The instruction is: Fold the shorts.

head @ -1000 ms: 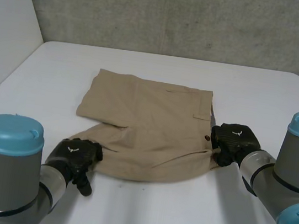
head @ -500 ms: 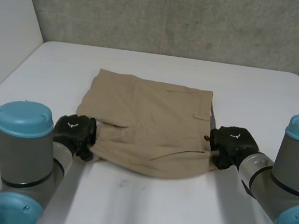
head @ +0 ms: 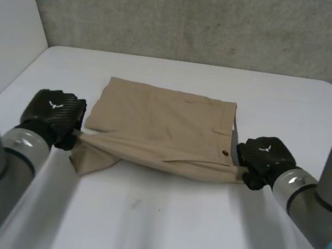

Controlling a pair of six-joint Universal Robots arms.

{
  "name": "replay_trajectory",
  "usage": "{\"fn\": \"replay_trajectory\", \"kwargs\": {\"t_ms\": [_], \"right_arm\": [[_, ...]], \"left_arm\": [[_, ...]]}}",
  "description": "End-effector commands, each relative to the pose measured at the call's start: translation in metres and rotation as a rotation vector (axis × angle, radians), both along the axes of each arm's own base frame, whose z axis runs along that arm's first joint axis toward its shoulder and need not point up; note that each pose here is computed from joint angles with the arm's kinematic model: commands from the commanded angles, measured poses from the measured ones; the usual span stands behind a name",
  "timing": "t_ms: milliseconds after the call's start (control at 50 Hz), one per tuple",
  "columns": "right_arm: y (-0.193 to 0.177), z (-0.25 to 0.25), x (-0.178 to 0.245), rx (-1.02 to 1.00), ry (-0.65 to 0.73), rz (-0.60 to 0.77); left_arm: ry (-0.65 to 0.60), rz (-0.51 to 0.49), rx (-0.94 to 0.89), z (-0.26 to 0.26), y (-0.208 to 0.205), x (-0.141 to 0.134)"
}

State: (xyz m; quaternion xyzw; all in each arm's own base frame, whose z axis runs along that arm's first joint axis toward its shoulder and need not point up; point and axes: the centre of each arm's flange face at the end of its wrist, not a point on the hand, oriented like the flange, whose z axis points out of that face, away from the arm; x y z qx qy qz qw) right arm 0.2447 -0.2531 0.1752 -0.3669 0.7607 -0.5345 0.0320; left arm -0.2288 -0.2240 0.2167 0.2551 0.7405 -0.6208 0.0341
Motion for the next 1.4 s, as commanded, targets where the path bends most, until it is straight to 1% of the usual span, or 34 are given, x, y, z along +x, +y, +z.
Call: {"fn": "replay_trajectory", "kwargs": {"t_ms": [20, 100, 200, 300, 340, 440, 460, 580, 660, 840, 980, 1220, 1280, 1400], "right_arm": [[0.023, 0.026, -0.013, -0.014, 0.131, 0.056], [0.034, 0.037, -0.015, -0.028, 0.150, 0.072], [0.037, 0.037, -0.015, -0.033, 0.127, 0.074], [0.037, 0.031, -0.009, 0.010, 0.018, 0.089], [0.037, 0.025, -0.008, 0.041, 0.008, 0.089], [0.039, 0.009, -0.007, 0.127, -0.050, 0.062], [0.040, 0.005, -0.007, 0.142, -0.093, 0.036], [0.046, -0.009, -0.006, 0.155, -0.220, -0.010], [0.050, -0.019, -0.005, 0.153, -0.247, -0.010], [0.056, -0.038, 0.013, 0.156, -0.247, 0.054], [0.056, -0.037, 0.023, 0.152, -0.257, 0.083], [0.050, -0.049, 0.031, 0.164, -0.232, 0.088], [0.048, -0.048, 0.032, 0.162, -0.233, 0.088], [0.041, -0.031, 0.030, 0.103, -0.244, 0.080]], "left_arm": [[-0.126, -0.060, 0.073, 0.012, 0.021, 0.021], [-0.120, -0.102, 0.112, 0.011, 0.032, 0.022], [-0.117, -0.120, 0.138, 0.003, 0.037, 0.023], [-0.118, -0.121, 0.136, -0.005, 0.031, 0.020], [-0.118, -0.123, 0.136, -0.009, 0.027, 0.019], [-0.116, -0.115, 0.130, -0.016, 0.016, 0.017], [-0.114, -0.113, 0.121, -0.018, 0.011, 0.016], [-0.107, -0.109, 0.096, -0.018, 0.000, 0.012], [-0.106, -0.107, 0.095, -0.019, -0.006, 0.010], [-0.100, -0.106, 0.076, -0.020, -0.019, 0.006], [-0.075, -0.101, 0.046, -0.019, -0.029, 0.003], [-0.053, -0.092, 0.039, -0.017, -0.034, 0.002], [-0.051, -0.093, 0.038, -0.016, -0.034, 0.001], [-0.056, -0.104, 0.060, -0.020, -0.026, 0.000]]}}
